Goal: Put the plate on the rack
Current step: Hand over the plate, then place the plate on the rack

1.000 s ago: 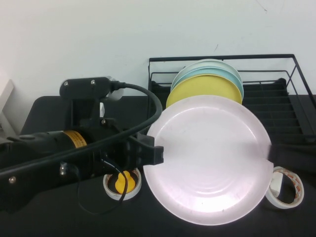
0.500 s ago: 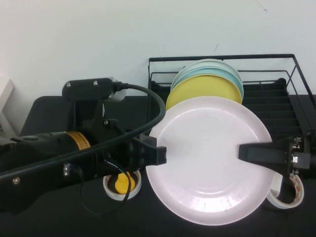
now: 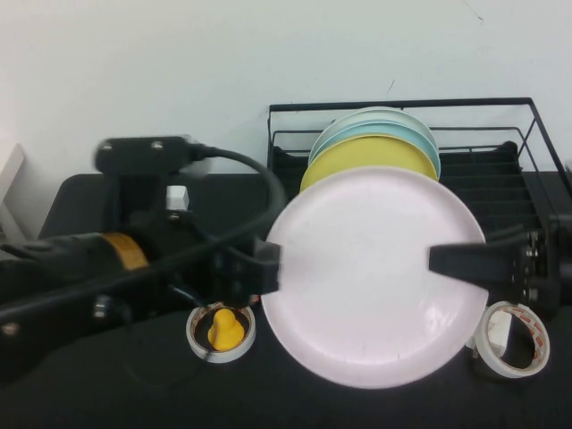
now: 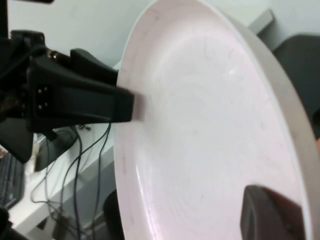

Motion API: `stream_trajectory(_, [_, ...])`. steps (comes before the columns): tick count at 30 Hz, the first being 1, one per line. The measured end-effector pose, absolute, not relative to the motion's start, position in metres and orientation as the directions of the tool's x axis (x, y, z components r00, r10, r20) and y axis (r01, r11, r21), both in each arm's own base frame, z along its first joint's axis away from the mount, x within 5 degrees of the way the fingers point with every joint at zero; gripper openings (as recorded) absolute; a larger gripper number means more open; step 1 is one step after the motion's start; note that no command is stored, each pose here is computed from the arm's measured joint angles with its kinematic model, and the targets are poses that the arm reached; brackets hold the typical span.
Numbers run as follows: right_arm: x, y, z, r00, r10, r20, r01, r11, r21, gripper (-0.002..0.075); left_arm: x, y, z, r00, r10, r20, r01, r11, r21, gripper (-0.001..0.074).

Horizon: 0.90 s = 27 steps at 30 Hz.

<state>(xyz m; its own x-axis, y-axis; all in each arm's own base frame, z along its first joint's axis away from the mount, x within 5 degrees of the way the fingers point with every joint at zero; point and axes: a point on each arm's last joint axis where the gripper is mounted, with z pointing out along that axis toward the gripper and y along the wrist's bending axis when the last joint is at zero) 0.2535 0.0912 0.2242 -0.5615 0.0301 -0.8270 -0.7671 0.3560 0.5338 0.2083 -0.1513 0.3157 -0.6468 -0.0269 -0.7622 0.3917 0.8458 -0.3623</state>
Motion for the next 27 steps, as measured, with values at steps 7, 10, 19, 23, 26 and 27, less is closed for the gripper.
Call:
stream_trajectory(7, [0.285, 0.091, 0.264, -0.343, -0.048, -0.938, -0.873, 0.384, 0.3, 0.0112, 0.191, -0.105, 0.331, -0.649, -0.025, -0.76, 0.3, 0.91, -0.286, 0.0281])
stream_trajectory(10, [0.302, 0.09, 0.288, -0.222, -0.124, -0.967, -0.896, 0.418, 0.152, 0.0112, 0.171, -0.087, 0.332, -0.619, -0.051, -0.783, 0.275, 0.92, -0.278, 0.0161])
stream_trajectory(19, [0.338, 0.087, 0.361, 0.229, -0.359, -0.905, -0.852, 0.375, -0.364, 0.0112, 0.108, -0.053, 0.304, -0.56, -0.227, -0.797, 0.212, 0.891, -0.402, 0.0004])
stream_trajectory(23, [0.352, 0.089, 0.368, 0.34, -0.403, -0.85, -0.837, 0.282, -0.469, 0.0112, 0.092, -0.045, 0.289, -0.555, -0.3, -0.776, 0.182, 0.866, -0.465, 0.0])
stream_trajectory(26, [0.371, 0.089, 0.363, 0.353, -0.41, -0.841, -0.838, 0.261, -0.479, 0.0112, 0.083, -0.041, 0.282, -0.561, -0.346, -0.752, 0.153, 0.849, -0.505, 0.0])
stream_trajectory(27, [0.378, 0.09, 0.359, 0.351, -0.414, -0.84, -0.841, 0.256, -0.477, 0.0112, 0.081, -0.04, 0.281, -0.564, -0.368, -0.739, 0.139, 0.84, -0.525, 0.0])
